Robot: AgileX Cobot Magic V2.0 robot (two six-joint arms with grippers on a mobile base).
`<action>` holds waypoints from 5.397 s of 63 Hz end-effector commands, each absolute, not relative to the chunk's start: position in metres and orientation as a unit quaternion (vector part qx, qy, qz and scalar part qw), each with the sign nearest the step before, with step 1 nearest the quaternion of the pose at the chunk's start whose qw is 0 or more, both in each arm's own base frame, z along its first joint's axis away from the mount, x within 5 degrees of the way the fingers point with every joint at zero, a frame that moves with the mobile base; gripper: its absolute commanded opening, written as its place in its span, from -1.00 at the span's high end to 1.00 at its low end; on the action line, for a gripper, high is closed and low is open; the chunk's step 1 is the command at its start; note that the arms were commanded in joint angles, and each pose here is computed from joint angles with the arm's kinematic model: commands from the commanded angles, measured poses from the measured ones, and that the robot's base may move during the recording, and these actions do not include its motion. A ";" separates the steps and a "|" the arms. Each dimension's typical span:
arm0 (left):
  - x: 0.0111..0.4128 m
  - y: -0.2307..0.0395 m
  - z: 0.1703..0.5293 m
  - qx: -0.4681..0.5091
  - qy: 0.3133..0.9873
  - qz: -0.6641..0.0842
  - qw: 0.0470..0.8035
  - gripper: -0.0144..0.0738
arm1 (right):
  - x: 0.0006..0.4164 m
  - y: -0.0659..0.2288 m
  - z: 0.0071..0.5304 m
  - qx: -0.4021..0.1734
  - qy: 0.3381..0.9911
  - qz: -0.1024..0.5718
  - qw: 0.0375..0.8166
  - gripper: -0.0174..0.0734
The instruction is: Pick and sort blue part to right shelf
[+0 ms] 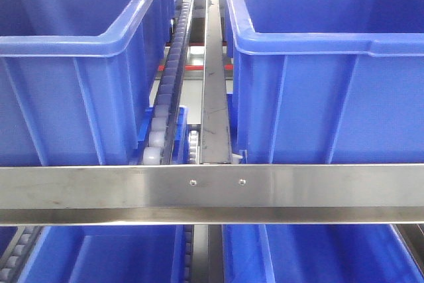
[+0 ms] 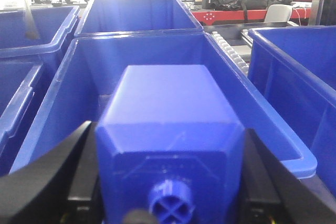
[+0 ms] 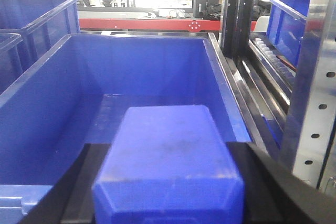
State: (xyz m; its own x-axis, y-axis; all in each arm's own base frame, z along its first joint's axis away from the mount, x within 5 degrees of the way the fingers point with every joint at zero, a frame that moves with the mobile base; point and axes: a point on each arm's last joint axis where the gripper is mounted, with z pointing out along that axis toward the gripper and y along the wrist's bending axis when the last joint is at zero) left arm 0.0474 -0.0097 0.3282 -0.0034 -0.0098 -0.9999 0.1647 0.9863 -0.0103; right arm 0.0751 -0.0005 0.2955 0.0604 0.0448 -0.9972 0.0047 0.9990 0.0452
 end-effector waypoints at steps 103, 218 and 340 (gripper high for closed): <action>0.261 -0.051 0.348 0.063 0.758 -0.068 0.646 -0.78 | 0.264 0.033 0.316 -0.010 0.692 0.073 0.718 -0.48; 0.105 0.003 0.310 -0.051 0.703 -0.030 0.709 0.37 | 0.131 -0.004 0.312 0.031 0.676 0.013 0.736 0.49; 0.077 0.002 0.308 -0.046 0.666 -0.033 0.744 0.37 | 0.051 -0.001 0.225 0.024 0.610 0.020 0.792 0.49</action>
